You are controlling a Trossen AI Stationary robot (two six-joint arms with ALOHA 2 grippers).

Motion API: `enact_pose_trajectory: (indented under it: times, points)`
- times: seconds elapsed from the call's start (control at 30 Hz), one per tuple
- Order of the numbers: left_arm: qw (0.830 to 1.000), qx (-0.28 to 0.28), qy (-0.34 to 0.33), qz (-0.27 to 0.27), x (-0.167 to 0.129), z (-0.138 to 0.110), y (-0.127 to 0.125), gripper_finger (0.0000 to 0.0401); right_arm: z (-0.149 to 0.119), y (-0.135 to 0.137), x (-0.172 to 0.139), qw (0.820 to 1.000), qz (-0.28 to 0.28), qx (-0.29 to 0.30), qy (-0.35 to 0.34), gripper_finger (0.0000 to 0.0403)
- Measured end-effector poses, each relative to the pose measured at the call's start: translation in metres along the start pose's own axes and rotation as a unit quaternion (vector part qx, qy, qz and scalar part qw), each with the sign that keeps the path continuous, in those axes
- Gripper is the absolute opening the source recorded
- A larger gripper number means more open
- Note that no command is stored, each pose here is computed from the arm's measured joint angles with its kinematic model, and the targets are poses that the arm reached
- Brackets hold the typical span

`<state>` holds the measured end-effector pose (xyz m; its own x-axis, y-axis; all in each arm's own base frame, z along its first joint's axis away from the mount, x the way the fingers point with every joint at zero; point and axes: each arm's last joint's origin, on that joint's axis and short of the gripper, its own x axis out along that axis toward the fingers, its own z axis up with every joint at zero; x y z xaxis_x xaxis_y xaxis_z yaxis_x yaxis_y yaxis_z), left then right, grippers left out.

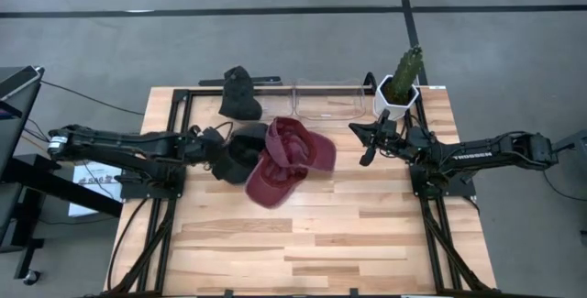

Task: Pick & Place hat
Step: Put the black cap into the left transparent bin

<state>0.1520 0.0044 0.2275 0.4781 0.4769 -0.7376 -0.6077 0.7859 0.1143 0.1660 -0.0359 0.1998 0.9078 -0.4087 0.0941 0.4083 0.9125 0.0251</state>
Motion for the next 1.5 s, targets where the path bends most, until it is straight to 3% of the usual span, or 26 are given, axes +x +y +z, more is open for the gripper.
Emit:
enact_pose_trajectory:
  times: [0.33, 0.7, 1.1, 1.37, 1.5]
  points:
    - [0.996, -0.010, -0.085, -0.017, -0.021, 0.002, -0.002, 0.0022, 0.000, 0.000, 0.000, 1.000, 0.000, 0.000, 0.000, 0.0000]
    - [0.987, -0.007, -0.163, 0.001, -0.027, 0.012, -0.007, 0.0022, 0.001, 0.000, 0.000, 1.000, 0.001, 0.006, -0.004, 0.0000]
    - [0.938, 0.032, -0.345, 0.010, -0.059, 0.042, -0.026, 0.0020, 0.002, 0.000, 0.000, 1.000, 0.007, 0.007, -0.008, 0.0000]
    - [0.927, 0.043, -0.372, -0.019, -0.049, 0.048, -0.048, 0.0022, 0.008, 0.000, 0.000, 0.999, 0.009, 0.014, -0.038, 0.0000]
    - [0.918, 0.061, -0.386, -0.066, -0.036, 0.051, -0.068, 0.0019, 0.011, 0.000, -0.001, 0.998, 0.009, 0.026, -0.054, 0.0000]
